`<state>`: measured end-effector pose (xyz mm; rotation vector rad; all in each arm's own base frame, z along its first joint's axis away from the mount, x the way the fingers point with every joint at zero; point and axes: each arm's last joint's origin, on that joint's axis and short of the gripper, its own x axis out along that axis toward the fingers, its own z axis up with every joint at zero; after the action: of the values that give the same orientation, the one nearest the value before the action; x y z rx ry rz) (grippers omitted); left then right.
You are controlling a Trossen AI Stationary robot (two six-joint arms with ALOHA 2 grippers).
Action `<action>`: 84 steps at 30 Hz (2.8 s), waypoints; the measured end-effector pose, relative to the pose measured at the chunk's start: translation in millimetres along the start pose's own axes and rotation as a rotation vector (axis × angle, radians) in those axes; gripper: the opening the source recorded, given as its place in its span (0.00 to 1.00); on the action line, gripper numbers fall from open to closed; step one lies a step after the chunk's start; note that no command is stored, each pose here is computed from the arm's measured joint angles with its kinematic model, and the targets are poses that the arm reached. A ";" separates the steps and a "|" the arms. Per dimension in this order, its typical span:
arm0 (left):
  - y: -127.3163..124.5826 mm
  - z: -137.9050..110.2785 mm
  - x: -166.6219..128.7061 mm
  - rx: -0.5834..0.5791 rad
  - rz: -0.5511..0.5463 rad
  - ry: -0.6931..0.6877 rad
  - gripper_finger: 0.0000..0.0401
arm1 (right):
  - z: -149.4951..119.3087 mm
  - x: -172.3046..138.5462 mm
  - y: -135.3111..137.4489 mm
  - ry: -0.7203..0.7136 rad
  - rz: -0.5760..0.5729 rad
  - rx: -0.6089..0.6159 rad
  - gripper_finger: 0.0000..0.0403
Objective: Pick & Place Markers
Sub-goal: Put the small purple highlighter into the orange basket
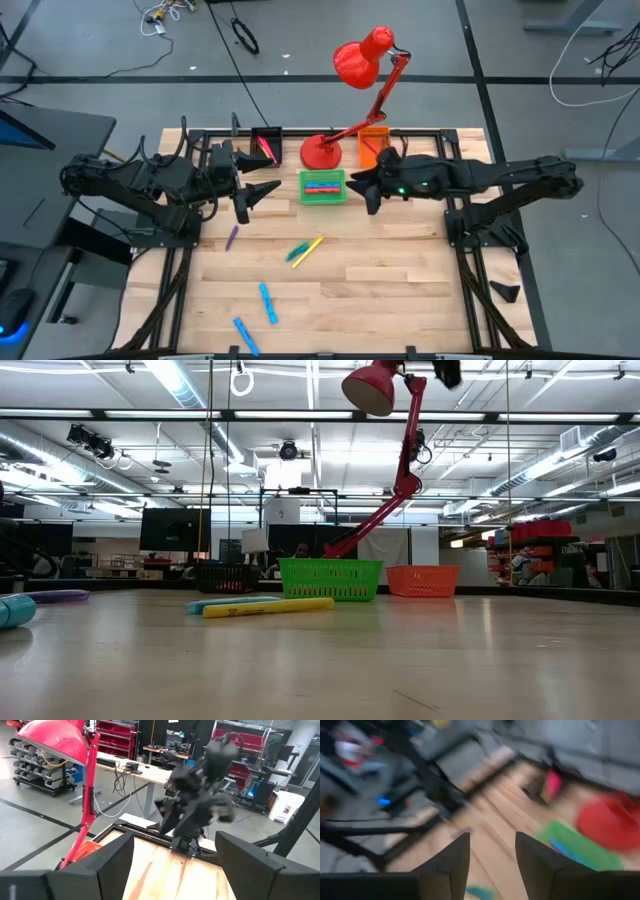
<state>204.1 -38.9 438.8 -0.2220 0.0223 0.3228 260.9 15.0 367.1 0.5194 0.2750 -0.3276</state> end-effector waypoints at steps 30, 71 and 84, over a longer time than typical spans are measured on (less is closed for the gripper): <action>15.1 -55.3 -20.4 -0.547 0.245 0.541 0.71 | 19.6 -21.7 42.5 -0.240 0.441 -0.133 0.39; 42.1 -175.4 -38.2 -0.632 0.791 1.311 0.71 | 17.0 -20.8 41.9 -0.242 0.434 -0.305 0.39; 61.0 -233.1 -34.5 -0.679 0.831 1.282 0.71 | 17.0 -20.6 41.9 -0.253 0.426 -0.347 0.39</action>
<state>155.2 -44.6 200.4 -1.0770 1.3149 0.9662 260.6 45.2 406.6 0.1805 -0.0295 0.0724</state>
